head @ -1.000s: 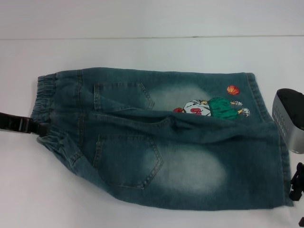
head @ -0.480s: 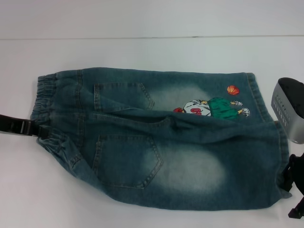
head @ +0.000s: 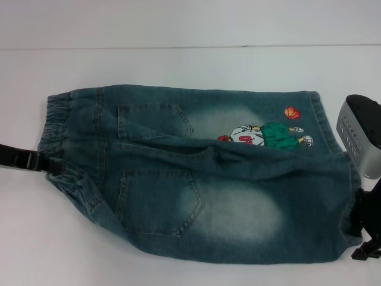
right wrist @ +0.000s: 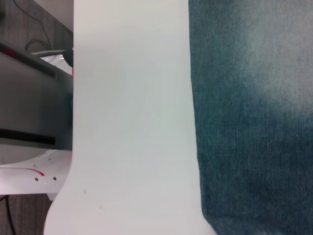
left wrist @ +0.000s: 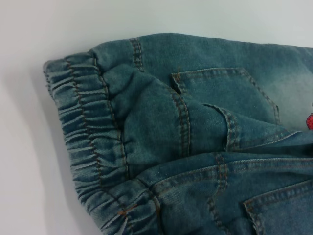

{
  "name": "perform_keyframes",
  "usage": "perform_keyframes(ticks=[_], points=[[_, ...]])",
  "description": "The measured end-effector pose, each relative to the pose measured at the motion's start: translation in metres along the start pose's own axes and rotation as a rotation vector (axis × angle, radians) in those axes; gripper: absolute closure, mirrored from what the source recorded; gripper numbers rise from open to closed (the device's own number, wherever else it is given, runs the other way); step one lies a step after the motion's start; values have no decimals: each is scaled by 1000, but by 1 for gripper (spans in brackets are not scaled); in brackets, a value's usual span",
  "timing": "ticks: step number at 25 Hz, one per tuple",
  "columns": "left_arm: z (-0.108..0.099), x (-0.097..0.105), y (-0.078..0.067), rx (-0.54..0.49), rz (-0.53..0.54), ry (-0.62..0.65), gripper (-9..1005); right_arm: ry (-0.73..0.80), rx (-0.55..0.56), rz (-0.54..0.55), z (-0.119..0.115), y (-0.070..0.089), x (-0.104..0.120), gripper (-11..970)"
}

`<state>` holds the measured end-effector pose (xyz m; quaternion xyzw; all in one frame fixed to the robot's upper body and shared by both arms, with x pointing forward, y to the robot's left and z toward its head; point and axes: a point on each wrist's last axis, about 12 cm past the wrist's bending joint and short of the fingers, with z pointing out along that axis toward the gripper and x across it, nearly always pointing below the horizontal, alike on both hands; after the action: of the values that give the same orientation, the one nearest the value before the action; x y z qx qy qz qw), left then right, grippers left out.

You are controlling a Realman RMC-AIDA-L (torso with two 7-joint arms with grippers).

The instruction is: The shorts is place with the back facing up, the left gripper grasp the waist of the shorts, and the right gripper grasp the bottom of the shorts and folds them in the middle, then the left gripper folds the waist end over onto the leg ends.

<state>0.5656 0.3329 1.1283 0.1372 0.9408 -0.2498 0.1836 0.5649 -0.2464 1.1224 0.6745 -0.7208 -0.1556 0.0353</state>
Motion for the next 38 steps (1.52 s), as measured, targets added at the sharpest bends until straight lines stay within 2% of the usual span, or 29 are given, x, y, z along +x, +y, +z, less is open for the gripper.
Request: perform_keyframes(ticks=[1,6,8,14,20,25,28,31,35,38], points=[[0,0,0,0,0,0,967,-2,0,-1,0,0,0,300],[0,0,0,1,0,0,967,-2,3,0,0,0,0,523],[1,0,0,2,0,0,968,-2,3,0,1,0,0,755],[1,0,0,2,0,0,968,-5,7,0,0,0,4,912],[-1,-2,-3,32,-3,-22,967,-99,36,20,-8,-2,18,912],[-4,-2,-1,57,-25,-93,968,-339,108,26,-16,1,51,913],[-6,-2,0,80,-36,-137,968,-537,199,38,-15,4,69,913],[-8,-1,1,98,-58,-194,968,-727,330,97,-9,4,84,913],[-7,1,6,107,-93,-301,967,-882,457,172,5,5,97,913],[1,5,11,100,-109,-393,967,-1006,544,272,16,4,102,912]])
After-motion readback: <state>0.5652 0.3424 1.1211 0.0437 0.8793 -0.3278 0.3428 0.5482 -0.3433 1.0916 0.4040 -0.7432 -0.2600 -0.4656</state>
